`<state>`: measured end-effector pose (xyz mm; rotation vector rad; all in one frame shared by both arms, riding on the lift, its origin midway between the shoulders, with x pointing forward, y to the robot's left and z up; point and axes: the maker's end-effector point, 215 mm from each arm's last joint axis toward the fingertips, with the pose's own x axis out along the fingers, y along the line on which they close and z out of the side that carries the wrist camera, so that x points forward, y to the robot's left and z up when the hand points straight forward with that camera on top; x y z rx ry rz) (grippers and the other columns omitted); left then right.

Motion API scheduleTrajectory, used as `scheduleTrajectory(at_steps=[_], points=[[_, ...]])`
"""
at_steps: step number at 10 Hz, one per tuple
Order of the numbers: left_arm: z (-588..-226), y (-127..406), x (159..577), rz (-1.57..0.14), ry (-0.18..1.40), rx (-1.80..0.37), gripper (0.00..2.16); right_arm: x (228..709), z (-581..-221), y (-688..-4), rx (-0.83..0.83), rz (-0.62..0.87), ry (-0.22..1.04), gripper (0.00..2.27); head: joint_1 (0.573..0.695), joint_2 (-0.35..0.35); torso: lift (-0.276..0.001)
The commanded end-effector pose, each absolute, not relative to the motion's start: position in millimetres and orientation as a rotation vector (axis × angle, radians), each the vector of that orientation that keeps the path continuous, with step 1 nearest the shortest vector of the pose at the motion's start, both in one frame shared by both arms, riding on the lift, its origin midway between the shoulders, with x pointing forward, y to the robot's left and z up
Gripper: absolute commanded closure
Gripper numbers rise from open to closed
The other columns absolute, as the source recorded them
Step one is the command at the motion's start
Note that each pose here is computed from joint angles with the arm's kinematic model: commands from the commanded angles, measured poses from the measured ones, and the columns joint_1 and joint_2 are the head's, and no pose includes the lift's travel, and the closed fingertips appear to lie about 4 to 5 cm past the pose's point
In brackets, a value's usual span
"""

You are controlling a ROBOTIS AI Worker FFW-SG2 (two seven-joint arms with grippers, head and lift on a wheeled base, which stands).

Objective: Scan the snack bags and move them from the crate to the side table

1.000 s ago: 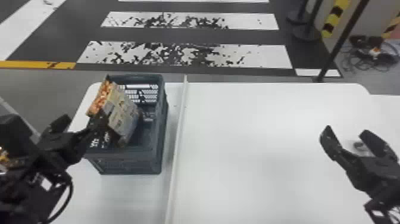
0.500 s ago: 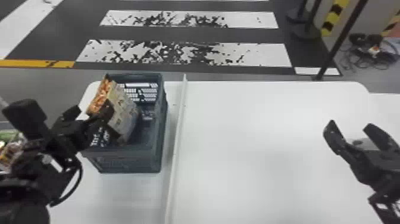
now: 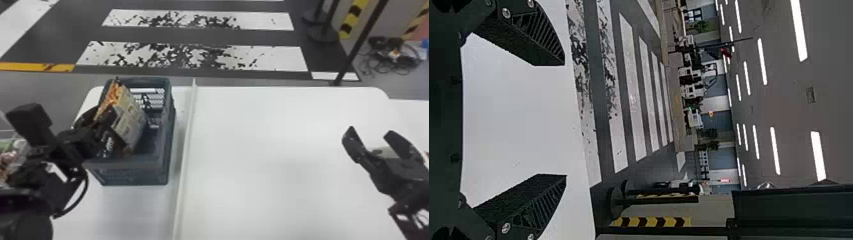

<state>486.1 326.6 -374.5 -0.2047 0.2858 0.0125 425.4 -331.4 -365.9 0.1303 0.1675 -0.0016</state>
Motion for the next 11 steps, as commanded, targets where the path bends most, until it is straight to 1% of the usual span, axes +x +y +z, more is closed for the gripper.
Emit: scheduleTrajectory(at_steps=[1, 3, 4, 7, 8, 11], points=[[-378, 324, 485, 0.002, 0.299, -0.202, 1.89, 426, -364, -331, 0.137, -0.002, 0.161, 0.13, 0.695, -0.006, -0.087], [-377, 320, 484, -0.006, 0.300, -0.204, 1.90, 426, -361, -332, 0.145, -0.006, 0.152, 0.13, 0.695, -0.010, -0.087], [-374, 316, 483, -0.012, 0.296, -0.204, 2.01, 426, -360, -332, 0.148, -0.007, 0.146, 0.13, 0.695, -0.012, -0.087], [-349, 304, 477, -0.029, 0.253, -0.198, 2.01, 425, -356, -333, 0.150, -0.011, 0.136, 0.13, 0.695, -0.024, -0.087], [-328, 298, 473, -0.040, 0.222, -0.191, 2.01, 424, -356, -334, 0.149, -0.013, 0.135, 0.13, 0.695, -0.030, -0.087], [-244, 265, 453, -0.110, 0.109, -0.154, 2.01, 424, -353, -335, 0.145, -0.013, 0.129, 0.13, 0.695, -0.066, -0.087]])
